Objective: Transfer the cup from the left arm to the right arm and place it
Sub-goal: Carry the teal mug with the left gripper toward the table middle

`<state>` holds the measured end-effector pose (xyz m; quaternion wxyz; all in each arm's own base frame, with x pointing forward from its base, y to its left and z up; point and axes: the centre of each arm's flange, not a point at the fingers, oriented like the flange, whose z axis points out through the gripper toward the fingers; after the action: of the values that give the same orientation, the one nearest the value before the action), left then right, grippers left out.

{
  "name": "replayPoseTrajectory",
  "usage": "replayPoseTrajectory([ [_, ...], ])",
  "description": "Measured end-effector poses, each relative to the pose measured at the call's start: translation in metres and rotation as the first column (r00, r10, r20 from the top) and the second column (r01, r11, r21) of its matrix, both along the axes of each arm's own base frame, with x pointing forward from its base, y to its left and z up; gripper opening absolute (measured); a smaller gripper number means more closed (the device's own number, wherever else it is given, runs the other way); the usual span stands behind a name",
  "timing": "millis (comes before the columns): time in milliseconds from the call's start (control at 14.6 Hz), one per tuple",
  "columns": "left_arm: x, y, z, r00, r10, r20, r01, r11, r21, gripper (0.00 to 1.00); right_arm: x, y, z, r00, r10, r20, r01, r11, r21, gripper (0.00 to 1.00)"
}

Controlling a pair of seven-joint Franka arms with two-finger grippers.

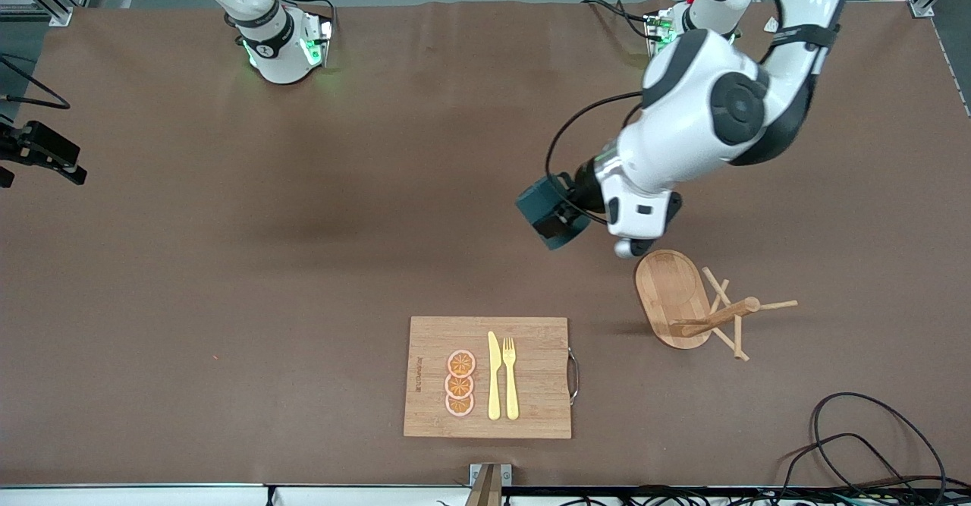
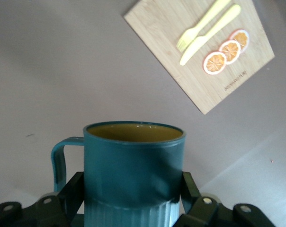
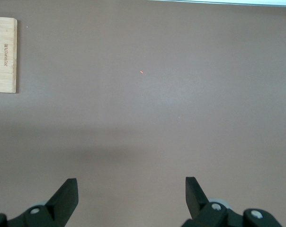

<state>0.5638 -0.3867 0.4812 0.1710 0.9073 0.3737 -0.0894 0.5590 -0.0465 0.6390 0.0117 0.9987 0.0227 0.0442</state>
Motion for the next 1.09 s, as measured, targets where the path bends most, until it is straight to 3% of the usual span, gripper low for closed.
replayPoseTrajectory([
  [342, -0.052, -0.091, -0.013, 0.980, -0.072, 0.185, 0.044, 0.987, 0.152, 0.85, 0.000, 0.000, 0.000, 1.000, 0.000, 0.000, 0.000, 1.000, 0.000, 1.00],
  [547, -0.092, -0.141, -0.023, 0.942, -0.158, 0.295, 0.089, 0.968, 0.234, 0.85, 0.000, 0.000, 0.000, 1.000, 0.000, 0.000, 0.000, 1.000, 0.000, 1.00],
  [821, -0.146, -0.201, -0.059, 0.832, -0.341, 0.437, 0.187, 0.915, 0.358, 0.85, 0.000, 0.000, 0.000, 1.000, 0.000, 0.000, 0.000, 1.000, 0.000, 1.00],
  [1094, -0.201, -0.248, -0.113, 0.684, -0.500, 0.531, 0.233, 0.839, 0.491, 0.85, 0.000, 0.000, 0.000, 1.000, 0.000, 0.000, 0.000, 1.000, 0.000, 1.00],
])
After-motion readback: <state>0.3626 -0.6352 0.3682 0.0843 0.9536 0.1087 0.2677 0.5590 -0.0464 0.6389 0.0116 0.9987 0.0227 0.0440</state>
